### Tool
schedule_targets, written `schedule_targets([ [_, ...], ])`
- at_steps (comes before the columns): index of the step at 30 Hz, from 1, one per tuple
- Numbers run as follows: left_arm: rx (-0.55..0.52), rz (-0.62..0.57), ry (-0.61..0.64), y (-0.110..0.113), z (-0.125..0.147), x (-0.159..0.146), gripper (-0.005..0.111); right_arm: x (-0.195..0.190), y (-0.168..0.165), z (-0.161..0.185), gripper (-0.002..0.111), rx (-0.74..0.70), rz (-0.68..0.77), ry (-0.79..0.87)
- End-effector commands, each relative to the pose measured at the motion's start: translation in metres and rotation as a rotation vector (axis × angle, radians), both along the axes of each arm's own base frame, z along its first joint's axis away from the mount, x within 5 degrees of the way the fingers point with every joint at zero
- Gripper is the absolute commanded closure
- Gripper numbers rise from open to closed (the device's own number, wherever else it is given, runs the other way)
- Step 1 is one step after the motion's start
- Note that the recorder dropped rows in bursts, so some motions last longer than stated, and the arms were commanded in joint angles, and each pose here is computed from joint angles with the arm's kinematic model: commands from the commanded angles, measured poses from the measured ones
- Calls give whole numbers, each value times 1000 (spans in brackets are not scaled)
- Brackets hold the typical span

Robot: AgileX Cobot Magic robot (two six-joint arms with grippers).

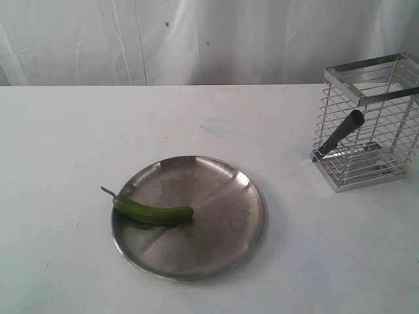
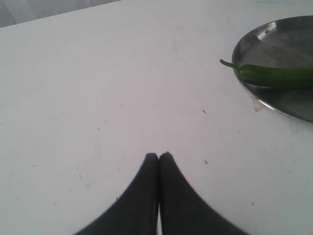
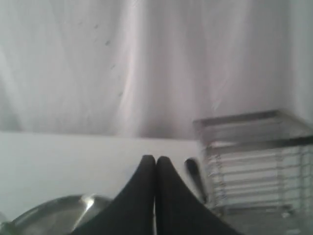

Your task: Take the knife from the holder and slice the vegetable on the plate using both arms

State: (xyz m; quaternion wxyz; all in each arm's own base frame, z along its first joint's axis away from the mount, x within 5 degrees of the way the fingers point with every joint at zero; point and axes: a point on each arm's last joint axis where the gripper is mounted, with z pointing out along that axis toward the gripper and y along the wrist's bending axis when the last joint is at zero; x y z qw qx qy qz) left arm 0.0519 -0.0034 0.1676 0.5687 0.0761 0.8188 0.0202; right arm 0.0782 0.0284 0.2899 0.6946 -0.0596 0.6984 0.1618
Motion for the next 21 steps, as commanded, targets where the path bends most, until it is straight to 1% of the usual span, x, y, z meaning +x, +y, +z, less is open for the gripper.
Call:
schedule_targets([
  [1, -8, 1, -6, 0, -1, 0, 107, 18, 4, -22, 108, 87, 56, 202],
  [3, -8, 1, -6, 0, -1, 0, 107, 34, -11, -37, 108, 110, -122, 276],
  [5, -8, 1, -6, 0, -1, 0, 107, 43, -23, -53, 108, 184, -268, 365],
  [7, -8, 1, -6, 0, -1, 0, 107, 50, -28, -69, 108, 169, -321, 451],
  [12, -8, 1, -6, 0, -1, 0, 107, 56, -25, -100, 108, 160, -304, 635],
  [16, -8, 1, -6, 0, -1, 0, 107, 57, -24, -114, 108, 164, -302, 725],
  [18, -8, 1, -6, 0, -1, 0, 107, 57, -17, -117, 108, 170, -230, 767],
  [21, -8, 1, -6, 0, -1, 0, 107, 54, -2, -116, 108, 190, -47, 807],
])
